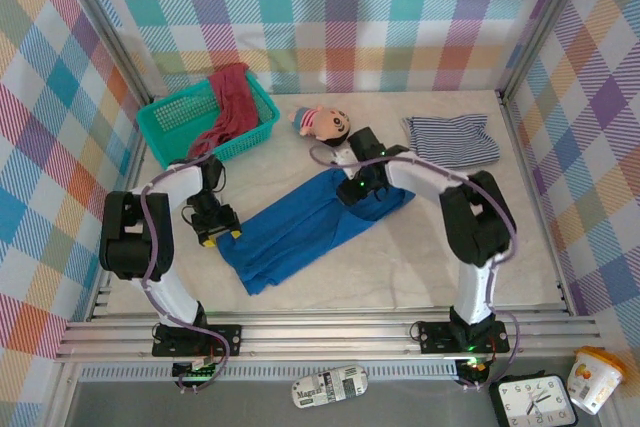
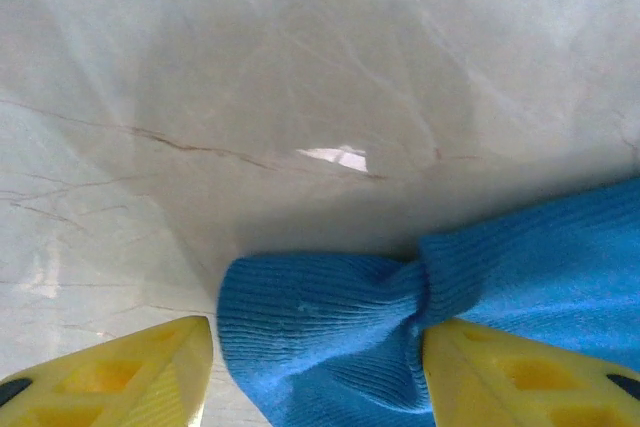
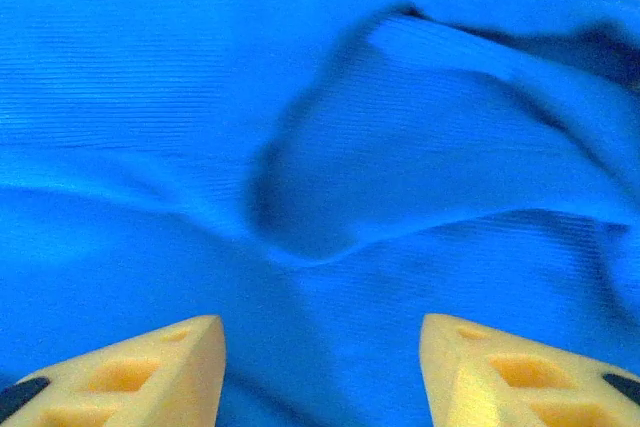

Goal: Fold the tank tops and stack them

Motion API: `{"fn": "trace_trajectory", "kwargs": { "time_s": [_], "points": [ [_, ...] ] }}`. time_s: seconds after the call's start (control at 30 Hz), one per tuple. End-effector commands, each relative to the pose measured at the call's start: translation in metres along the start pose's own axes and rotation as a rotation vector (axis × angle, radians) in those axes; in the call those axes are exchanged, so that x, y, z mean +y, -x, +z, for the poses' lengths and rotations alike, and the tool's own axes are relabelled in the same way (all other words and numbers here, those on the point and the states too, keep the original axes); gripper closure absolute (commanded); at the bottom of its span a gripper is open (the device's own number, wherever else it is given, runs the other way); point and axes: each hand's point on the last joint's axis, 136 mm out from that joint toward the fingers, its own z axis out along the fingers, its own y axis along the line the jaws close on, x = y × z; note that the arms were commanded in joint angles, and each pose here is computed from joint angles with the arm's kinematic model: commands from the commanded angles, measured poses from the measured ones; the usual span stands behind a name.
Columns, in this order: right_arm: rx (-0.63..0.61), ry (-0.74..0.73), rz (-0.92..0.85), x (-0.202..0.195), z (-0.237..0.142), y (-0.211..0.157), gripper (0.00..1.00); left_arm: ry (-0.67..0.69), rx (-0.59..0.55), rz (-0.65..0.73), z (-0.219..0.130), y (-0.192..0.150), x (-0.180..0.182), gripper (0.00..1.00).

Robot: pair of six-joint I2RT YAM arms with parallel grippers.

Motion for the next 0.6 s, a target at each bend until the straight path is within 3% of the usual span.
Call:
{"fn": "trace_trajectory", "kwargs": {
  "time_s": [0.0,0.1,0.3,0.47,0.57],
  "points": [
    [-0.184,0.142,-0.099,0.069,-0.028,0.035,0.42,0.008,0.056,-0.005,0.011,-0.006,0.007,0.44],
    [-0.215,0.231,-0.198,0.133,-0.029,0.033,0.34,0.004,0.069,-0.009,0.015,-0.006,0.007,0.47],
    [-0.245,0.37,-0.468,0.239,-0.019,0.021,0.29,-0.024,0.077,-0.01,0.016,-0.001,0.0,0.54],
    [-0.304,0.445,-0.653,0.288,-0.009,0.003,0.28,-0.054,0.099,-0.01,0.018,-0.002,-0.006,0.6],
    [-0.279,0.473,-0.745,0.308,0.002,-0.006,0.28,-0.055,0.104,-0.007,0.018,-0.002,-0.006,0.62]
  ]
}}
